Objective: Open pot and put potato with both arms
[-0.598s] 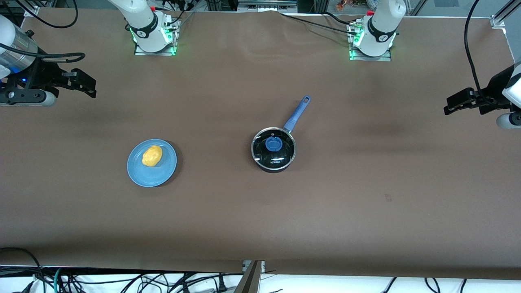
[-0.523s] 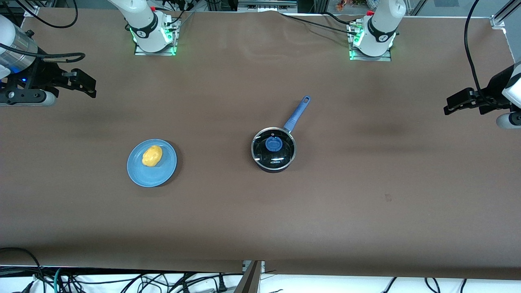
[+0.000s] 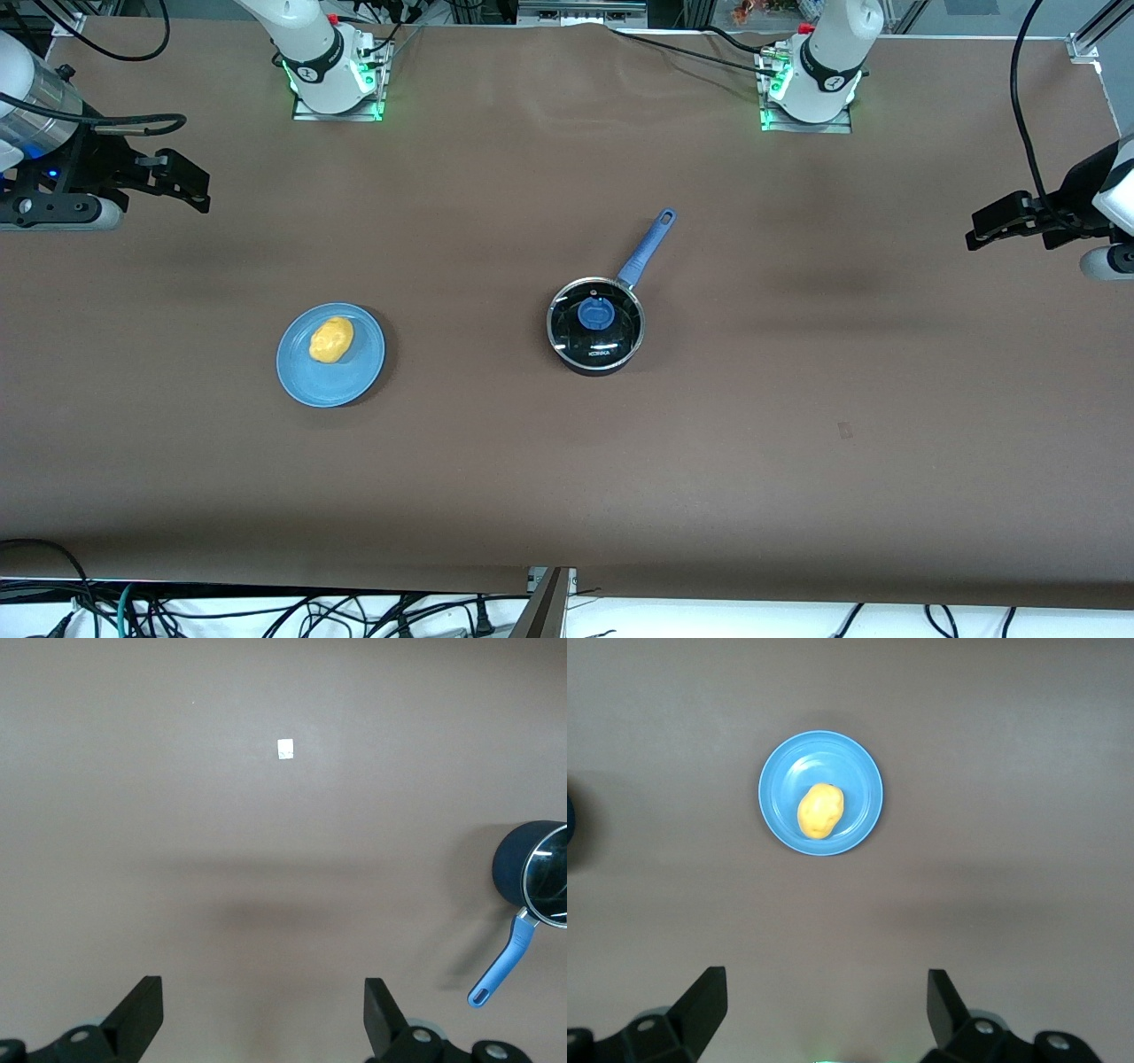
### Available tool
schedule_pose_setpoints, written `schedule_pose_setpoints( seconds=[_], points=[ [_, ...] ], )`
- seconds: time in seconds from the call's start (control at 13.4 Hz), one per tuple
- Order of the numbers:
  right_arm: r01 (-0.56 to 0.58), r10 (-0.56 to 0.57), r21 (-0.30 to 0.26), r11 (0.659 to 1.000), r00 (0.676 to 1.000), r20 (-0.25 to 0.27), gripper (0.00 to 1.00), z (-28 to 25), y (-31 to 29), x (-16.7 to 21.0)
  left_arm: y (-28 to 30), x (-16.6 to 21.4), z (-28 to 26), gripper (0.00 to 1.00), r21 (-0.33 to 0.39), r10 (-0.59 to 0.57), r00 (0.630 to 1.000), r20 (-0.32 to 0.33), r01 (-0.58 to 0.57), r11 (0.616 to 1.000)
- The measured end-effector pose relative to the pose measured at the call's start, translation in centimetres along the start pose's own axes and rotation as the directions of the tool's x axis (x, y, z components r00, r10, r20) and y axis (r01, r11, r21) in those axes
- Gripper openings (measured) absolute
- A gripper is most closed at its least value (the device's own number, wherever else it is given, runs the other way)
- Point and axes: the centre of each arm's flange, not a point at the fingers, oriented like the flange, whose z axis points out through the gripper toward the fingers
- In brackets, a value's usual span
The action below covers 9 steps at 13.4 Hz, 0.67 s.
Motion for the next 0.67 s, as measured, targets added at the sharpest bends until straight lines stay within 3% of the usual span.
schedule_pose_setpoints(
  seconds=[0.22,0.6,0.67],
  points=[
    [0.005,-0.005,0.0,1.0,1.0,0.01,1.0,1.3,-0.3,0.9,0.2,0.0,0.0,1.0,0.0,0.003,1.0,0.0,-0.003,1.0],
    [0.021,-0.019,-0.01,1.0,0.979,0.203,1.0,14.1,-1.6,6.6,3.9,0.6,1.9,1.0,0.011,0.036,0.999,0.034,-0.036,0.999],
    [0.027,-0.025,-0.006,1.0,0.98,0.198,1.0,17.2,-2.2,8.2,5.7,0.6,2.5,1.0,0.016,0.027,0.999,0.042,-0.028,0.999]
  ],
)
